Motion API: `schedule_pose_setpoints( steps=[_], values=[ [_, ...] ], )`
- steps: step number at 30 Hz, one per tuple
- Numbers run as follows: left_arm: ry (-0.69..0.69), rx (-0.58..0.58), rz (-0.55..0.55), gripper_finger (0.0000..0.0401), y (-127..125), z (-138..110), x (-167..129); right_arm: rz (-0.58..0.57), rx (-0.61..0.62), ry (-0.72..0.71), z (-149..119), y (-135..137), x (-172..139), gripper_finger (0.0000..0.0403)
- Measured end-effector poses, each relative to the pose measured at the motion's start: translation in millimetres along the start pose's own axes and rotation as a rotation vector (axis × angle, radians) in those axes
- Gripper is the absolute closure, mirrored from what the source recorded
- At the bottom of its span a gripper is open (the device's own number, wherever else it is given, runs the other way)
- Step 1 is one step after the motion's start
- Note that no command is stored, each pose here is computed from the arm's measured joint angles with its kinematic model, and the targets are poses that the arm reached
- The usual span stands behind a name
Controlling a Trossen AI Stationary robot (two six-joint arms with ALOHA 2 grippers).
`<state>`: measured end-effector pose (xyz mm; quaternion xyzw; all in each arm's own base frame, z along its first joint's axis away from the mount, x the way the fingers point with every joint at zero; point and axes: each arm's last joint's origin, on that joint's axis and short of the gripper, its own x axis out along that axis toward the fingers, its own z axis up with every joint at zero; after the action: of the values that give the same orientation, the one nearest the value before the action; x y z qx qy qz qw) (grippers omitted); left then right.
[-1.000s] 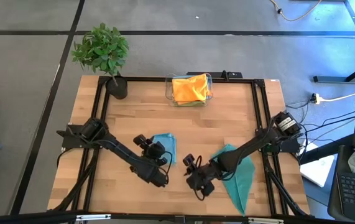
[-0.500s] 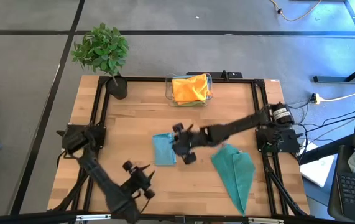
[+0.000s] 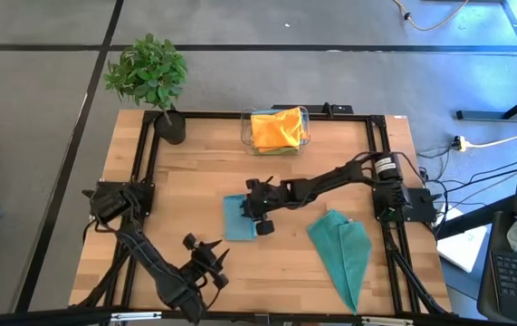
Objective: Fold microfiber towels
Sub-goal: Put the folded blue microfiber towel into the transparent bin
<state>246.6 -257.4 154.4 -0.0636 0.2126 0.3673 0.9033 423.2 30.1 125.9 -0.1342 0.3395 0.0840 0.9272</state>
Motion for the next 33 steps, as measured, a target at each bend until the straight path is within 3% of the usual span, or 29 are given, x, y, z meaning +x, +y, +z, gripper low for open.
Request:
schedule_pose_setpoints(
  steps=[4, 14, 18, 23, 30, 33],
  values=[
    [0.008, -0.003, -0.002, 0.0248, 0, 0, 0, -0.027, 0.034, 0.107, -14, -1, 5, 0.0277],
    [0.011, -0.010, -0.005, 0.0248, -1, -1, 0, -0.020, 0.095, 0.279, -21, 0, -10, 0.0277],
    [0.015, -0.020, -0.016, 0.0248, -2, -2, -2, -0.034, 0.055, 0.323, -20, 0, -19, 0.0277],
    [0.019, -0.032, -0.028, 0.0248, -4, -2, -2, -0.106, -0.118, 0.230, 10, 21, -44, 0.0288],
    [0.038, -0.050, -0.037, 0.0248, -6, -3, -2, -0.037, -0.127, 0.040, 37, 62, -52, 0.0283],
    [0.041, -0.068, -0.049, 0.0248, -8, -4, -3, -0.075, -0.163, 0.080, 32, 77, -46, 0.0267]
  ],
)
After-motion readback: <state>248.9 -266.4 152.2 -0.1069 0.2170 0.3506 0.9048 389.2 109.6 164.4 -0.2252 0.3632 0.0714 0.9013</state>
